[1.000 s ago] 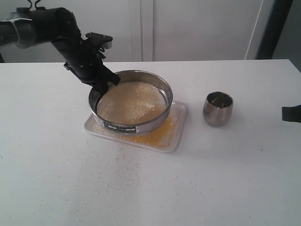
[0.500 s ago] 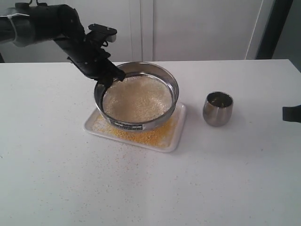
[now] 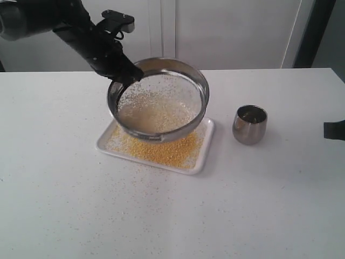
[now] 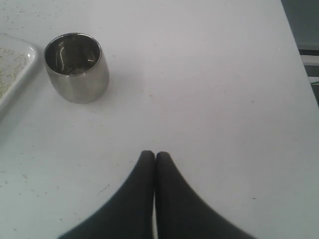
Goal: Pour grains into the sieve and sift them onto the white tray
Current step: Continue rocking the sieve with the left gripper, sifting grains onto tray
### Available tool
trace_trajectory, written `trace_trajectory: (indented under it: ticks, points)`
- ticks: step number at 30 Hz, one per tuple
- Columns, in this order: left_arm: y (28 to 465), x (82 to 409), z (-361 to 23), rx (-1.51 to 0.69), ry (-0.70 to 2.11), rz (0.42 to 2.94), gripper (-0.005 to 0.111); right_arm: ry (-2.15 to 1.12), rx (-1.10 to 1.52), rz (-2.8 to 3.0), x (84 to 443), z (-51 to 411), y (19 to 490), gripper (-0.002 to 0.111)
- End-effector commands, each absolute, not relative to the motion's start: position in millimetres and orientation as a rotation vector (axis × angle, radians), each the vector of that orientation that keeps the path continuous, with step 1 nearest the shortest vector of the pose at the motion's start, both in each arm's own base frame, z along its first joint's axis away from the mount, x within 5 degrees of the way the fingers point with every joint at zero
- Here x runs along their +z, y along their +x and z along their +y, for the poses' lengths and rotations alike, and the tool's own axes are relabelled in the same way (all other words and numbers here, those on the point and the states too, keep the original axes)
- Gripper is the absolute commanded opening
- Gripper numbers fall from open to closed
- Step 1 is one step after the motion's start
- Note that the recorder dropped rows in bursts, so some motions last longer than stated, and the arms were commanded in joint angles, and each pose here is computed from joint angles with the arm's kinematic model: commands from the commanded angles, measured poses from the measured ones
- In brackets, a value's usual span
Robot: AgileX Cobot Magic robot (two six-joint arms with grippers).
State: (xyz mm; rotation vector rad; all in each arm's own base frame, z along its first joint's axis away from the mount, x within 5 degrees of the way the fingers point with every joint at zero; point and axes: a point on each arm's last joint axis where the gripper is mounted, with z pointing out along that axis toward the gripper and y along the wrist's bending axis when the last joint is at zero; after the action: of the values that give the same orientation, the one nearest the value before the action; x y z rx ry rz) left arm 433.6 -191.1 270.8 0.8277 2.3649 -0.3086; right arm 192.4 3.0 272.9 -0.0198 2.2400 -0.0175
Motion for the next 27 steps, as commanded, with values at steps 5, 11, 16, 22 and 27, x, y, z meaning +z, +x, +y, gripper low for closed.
trace_trajectory:
  ticks: [5, 11, 16, 22, 27]
  points:
    - [436.4, 275.2, -179.0, -0.281, 0.857, 2.386, 0.000, -0.014, -0.025, 2.227, 274.1, 1.2, 191.3, 0.000]
    - [414.5, 277.2, -193.1, -0.445, 1.047, 2.461, 0.000, -0.014, -0.025, 2.227, 274.1, 1.2, 191.3, 0.000]
    - [438.0, 273.0, -184.3, -0.517, 0.441, 2.555, 0.000, -0.014, -0.025, 2.227, 274.1, 1.2, 191.3, 0.000]
    - [441.1, 252.3, -196.5, -0.322, 0.882, 2.419, 0.000, -0.014, -0.025, 2.227, 274.1, 1.2, 191.3, 0.000]
    - [426.8, 251.1, -194.6, -0.354, 0.950, 2.561, 0.000, -0.014, -0.025, 2.227, 274.1, 1.2, 191.3, 0.000]
